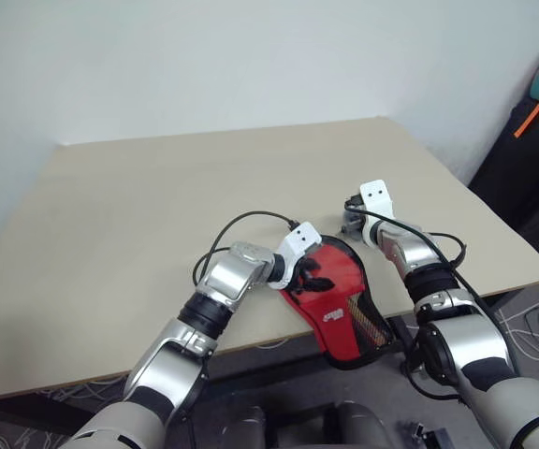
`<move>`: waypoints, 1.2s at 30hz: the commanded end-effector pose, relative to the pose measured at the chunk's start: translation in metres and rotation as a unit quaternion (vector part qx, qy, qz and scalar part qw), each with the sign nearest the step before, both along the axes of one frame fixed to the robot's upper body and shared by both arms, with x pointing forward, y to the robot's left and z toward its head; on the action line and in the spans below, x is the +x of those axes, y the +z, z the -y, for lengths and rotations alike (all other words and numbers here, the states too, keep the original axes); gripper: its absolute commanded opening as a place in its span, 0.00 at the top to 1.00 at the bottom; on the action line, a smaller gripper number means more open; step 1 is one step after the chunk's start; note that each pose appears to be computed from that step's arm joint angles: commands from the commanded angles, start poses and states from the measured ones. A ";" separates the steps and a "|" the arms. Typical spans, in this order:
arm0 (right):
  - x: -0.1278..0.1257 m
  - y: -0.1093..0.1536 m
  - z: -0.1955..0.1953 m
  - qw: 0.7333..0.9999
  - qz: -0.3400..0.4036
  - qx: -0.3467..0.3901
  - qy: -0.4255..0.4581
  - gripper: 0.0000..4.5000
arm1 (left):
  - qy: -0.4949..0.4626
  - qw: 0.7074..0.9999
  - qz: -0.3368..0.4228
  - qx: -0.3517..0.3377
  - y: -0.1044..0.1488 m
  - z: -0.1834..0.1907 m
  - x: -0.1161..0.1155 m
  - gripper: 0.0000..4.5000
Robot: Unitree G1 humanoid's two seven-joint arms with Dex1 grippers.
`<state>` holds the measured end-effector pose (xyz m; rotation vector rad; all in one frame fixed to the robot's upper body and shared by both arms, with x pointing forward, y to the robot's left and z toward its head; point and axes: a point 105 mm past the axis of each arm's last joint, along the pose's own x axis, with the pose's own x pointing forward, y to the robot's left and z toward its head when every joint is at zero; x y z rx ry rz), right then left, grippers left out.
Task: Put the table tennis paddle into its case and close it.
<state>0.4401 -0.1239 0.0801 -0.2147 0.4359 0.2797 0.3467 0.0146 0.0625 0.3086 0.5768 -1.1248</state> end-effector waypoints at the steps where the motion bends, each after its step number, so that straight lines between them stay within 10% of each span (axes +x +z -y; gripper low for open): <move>1: -0.001 0.017 0.002 0.999 0.027 -0.015 0.007 0.96 | -0.005 0.999 -0.016 0.049 -0.021 -0.006 -0.005 0.32; 20: -0.052 0.031 0.084 0.999 -0.008 -0.020 -0.033 0.96 | -0.017 0.997 -0.034 0.060 -0.035 -0.004 -0.012 0.32; 36: -0.139 0.037 0.098 0.990 -0.069 -0.020 0.120 0.96 | -0.027 0.997 -0.039 0.055 -0.037 0.002 -0.014 0.32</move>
